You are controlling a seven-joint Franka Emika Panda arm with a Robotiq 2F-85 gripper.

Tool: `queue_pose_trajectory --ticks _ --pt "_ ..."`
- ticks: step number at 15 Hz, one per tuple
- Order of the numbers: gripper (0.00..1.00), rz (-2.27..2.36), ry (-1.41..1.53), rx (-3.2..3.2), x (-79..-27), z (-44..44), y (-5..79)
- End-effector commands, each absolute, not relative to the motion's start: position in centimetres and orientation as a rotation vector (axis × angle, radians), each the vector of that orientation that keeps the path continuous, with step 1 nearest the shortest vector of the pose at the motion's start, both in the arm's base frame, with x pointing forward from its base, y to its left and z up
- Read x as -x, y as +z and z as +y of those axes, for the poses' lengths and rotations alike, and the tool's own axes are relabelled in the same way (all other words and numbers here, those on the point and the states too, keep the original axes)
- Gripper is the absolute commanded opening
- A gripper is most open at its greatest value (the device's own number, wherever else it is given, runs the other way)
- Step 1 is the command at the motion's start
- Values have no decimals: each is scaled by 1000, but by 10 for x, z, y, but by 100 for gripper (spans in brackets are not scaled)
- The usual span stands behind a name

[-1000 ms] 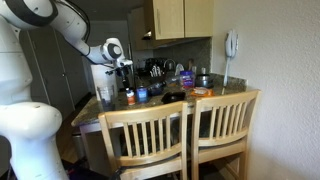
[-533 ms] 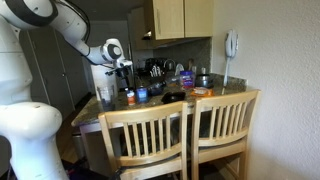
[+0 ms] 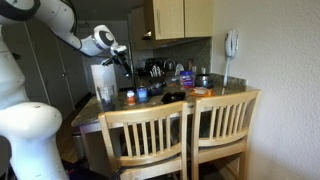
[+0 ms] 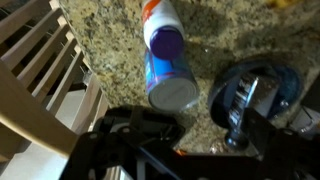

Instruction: Move the white and orange bottle forward

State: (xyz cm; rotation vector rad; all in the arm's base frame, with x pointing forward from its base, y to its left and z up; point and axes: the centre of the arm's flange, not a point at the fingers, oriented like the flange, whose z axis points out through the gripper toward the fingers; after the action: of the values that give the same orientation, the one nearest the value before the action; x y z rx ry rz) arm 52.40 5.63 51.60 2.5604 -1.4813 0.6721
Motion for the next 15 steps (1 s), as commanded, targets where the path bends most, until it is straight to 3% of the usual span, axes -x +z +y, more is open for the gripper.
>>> queue_pose_trajectory --ticks 1,3,8,14,15 --pt "100 -1577 941 -2429 -493 53 600" --pt "100 -1601 1027 -2393 -480 49 643" --pt "100 -1405 678 -2759 -444 34 704" --pt "100 -1270 218 -2943 -423 17 679" --pt "100 -1292 363 -2944 -421 27 694"
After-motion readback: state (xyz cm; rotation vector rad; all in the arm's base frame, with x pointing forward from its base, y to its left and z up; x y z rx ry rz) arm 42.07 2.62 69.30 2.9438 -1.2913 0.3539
